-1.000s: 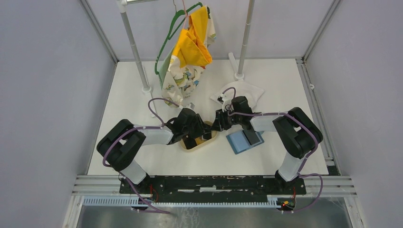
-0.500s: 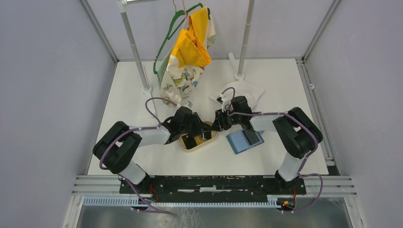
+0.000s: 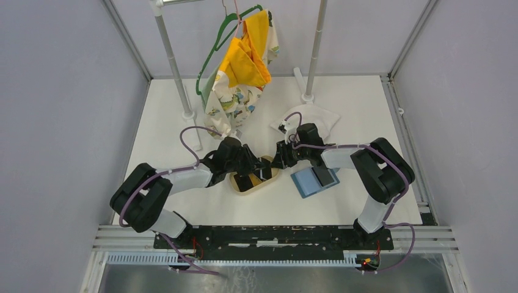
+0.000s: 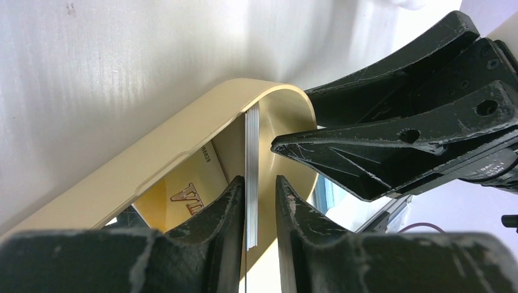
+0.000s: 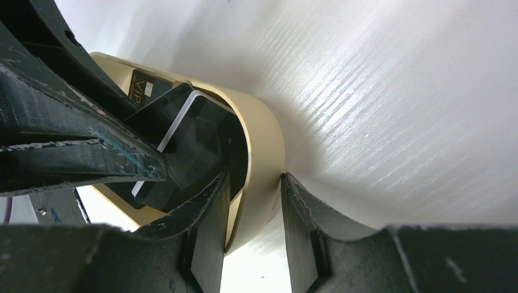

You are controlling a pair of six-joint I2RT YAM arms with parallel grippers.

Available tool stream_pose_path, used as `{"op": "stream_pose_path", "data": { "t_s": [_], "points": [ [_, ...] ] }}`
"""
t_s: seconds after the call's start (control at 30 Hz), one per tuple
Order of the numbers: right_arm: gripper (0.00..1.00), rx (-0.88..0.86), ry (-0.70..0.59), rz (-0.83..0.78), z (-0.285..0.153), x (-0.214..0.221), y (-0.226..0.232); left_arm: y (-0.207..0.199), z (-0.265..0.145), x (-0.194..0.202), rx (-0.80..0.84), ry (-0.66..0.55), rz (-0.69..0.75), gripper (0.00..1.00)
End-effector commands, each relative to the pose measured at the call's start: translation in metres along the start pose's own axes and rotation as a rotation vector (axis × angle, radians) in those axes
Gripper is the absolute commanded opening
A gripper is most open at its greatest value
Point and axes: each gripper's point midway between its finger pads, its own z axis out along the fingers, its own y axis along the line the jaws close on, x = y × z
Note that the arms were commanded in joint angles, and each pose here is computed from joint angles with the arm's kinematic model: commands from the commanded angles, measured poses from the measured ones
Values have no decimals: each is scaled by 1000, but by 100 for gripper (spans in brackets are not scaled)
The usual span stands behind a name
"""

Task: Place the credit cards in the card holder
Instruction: Pick up the credit card from the storage box.

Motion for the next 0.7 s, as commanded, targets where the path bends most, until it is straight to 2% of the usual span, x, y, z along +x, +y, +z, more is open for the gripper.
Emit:
{"op": "stream_pose_path", "data": {
  "t_s": [0.0,0.13,0.37,0.67],
  "points": [
    [42,11,-20,-37,1,-12,0,-5,-11,-5,26,-16,21,30],
    [42,10,-20,-41,0,-13,1,1,-13,-5,-3,-19,28,24],
    [42,13,-20,-44,0,-13,0,12,-18,-6,-53,-31,46,22],
    [43,12,-31,-79,-4,-18,3,22,-27,-9,-113,-47,82,3]
  ]
}}
